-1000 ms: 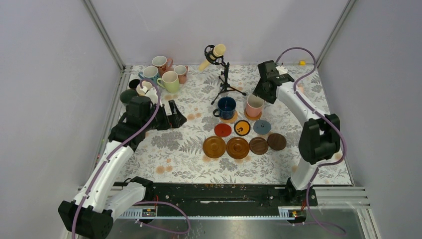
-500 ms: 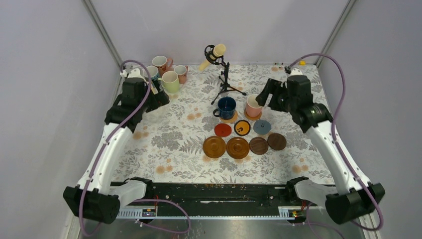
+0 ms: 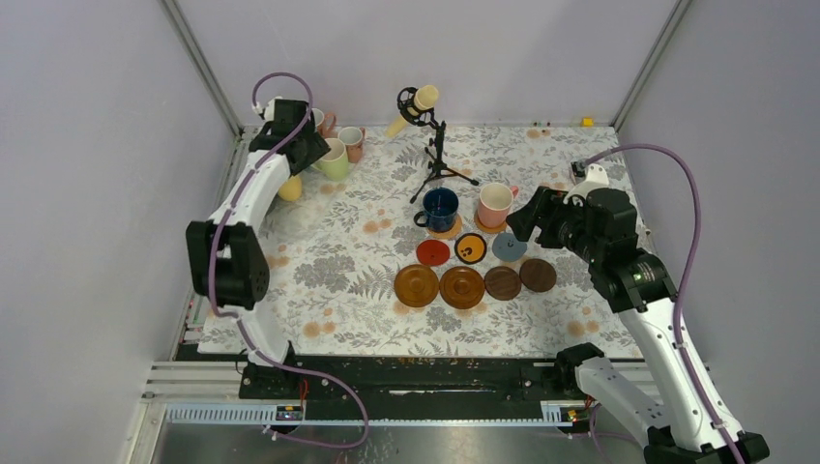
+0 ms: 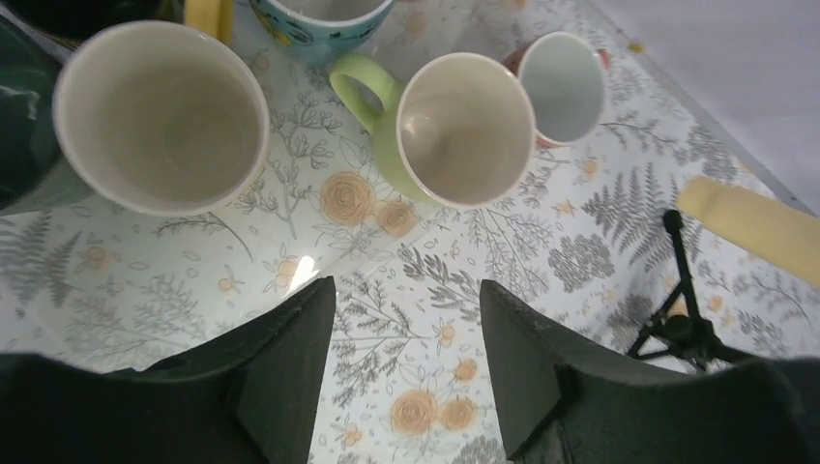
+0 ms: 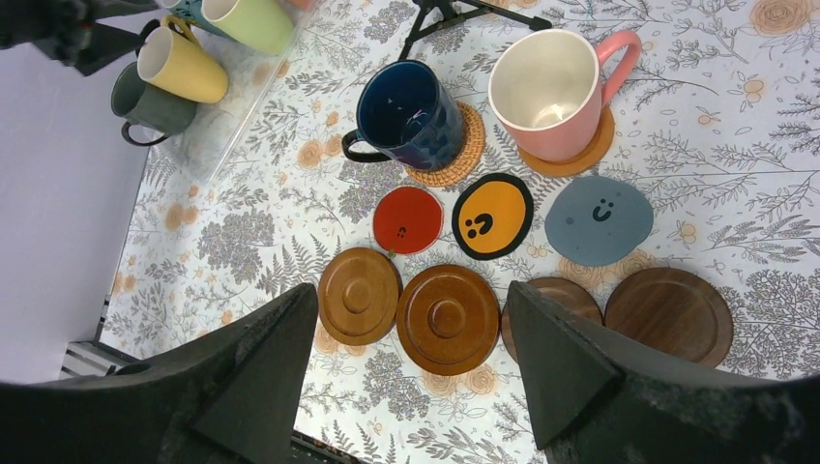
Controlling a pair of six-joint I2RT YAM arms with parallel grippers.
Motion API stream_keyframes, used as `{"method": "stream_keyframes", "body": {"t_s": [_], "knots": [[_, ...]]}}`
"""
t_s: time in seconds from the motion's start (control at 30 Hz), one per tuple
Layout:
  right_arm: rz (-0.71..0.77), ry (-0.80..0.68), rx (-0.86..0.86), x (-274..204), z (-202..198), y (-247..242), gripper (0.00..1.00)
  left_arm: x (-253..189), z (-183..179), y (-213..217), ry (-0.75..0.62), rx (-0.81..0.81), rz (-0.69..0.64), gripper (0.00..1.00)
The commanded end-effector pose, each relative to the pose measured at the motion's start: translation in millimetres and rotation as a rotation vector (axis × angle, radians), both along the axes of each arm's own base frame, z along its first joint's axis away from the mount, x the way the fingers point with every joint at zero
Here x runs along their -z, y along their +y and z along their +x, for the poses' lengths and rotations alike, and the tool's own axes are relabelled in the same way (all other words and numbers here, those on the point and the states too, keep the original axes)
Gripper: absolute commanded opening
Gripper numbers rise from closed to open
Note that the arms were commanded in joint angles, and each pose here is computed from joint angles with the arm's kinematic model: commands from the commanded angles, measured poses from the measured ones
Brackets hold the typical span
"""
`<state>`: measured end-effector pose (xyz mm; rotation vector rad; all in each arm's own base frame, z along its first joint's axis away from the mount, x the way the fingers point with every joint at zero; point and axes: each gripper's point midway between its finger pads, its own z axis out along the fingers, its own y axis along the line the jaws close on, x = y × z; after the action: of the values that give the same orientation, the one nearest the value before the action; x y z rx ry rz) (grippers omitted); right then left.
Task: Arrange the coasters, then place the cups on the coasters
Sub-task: Place the cup on the coaster, then pick up the cup at the center of the board.
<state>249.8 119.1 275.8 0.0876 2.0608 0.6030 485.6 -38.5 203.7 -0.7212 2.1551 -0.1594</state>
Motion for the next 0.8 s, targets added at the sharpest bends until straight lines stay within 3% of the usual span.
{"method": "stream_keyframes", "body": {"t_s": [0.0,0.5,0.77], "knots": [[-0.024,-0.023,-0.034,-7.0,-4.2,0.6,0.79,-1.6,33.7,-0.1,-0.054,-0.076,-0.069,0.57],[-0.017,-0.004,-0.036,-6.5,0.4,3.8,0.78,41.7,78.8,6.0,-0.034,-0.154,-0.109,0.52],[-0.015,-0.02,-0.028,-14.5,2.6,3.0,0.78,60.5,81.8,5.0,-0.004,-0.145,-0.118,0.51]]}}
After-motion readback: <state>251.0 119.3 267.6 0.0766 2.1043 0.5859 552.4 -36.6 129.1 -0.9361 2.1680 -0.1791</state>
